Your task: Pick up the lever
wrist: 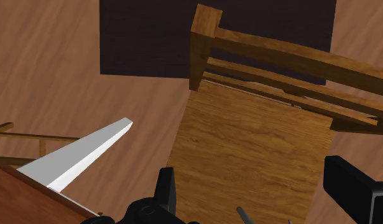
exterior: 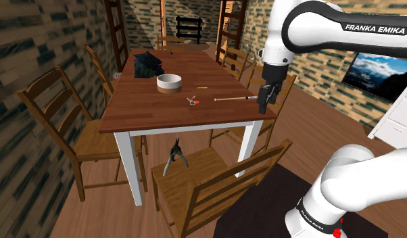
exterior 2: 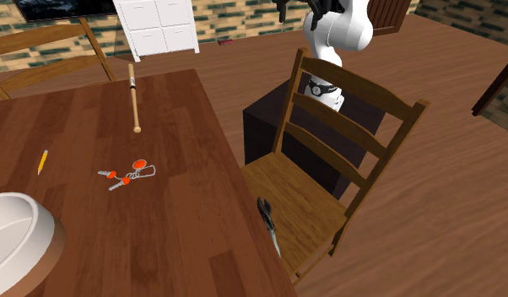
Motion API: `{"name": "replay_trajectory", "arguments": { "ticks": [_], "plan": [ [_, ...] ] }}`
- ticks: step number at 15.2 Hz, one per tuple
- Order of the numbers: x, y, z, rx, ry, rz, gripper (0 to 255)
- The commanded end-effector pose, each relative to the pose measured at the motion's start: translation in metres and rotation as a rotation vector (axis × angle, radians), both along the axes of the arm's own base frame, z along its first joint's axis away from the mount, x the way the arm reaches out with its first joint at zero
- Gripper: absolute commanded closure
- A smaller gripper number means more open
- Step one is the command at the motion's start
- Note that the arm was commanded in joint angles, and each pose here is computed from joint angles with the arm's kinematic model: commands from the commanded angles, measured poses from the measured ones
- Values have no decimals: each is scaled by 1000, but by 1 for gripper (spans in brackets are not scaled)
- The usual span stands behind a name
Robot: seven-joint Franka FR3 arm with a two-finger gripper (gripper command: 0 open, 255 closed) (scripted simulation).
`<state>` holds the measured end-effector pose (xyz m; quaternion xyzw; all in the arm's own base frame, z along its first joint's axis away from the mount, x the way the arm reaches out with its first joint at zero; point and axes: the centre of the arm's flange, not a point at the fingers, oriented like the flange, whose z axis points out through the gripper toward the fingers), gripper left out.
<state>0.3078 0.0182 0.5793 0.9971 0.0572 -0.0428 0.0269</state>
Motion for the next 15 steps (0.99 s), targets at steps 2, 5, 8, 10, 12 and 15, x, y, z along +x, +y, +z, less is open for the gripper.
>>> {"name": "replay_trajectory", "arguments": {
  "ticks": [2, 5, 8, 10, 12, 15],
  "plan": [
    [6, -2, -11, 8, -10, 22, 0],
    [24, -7, -42, 30, -39, 87, 0],
    [44, -9, -73, 53, -68, 153, 0],
    [58, -10, -93, 68, -87, 197, 0],
    [72, -10, -114, 83, -106, 240, 0],
    [93, -8, -143, 105, -135, 306, 0]
  ]
}}
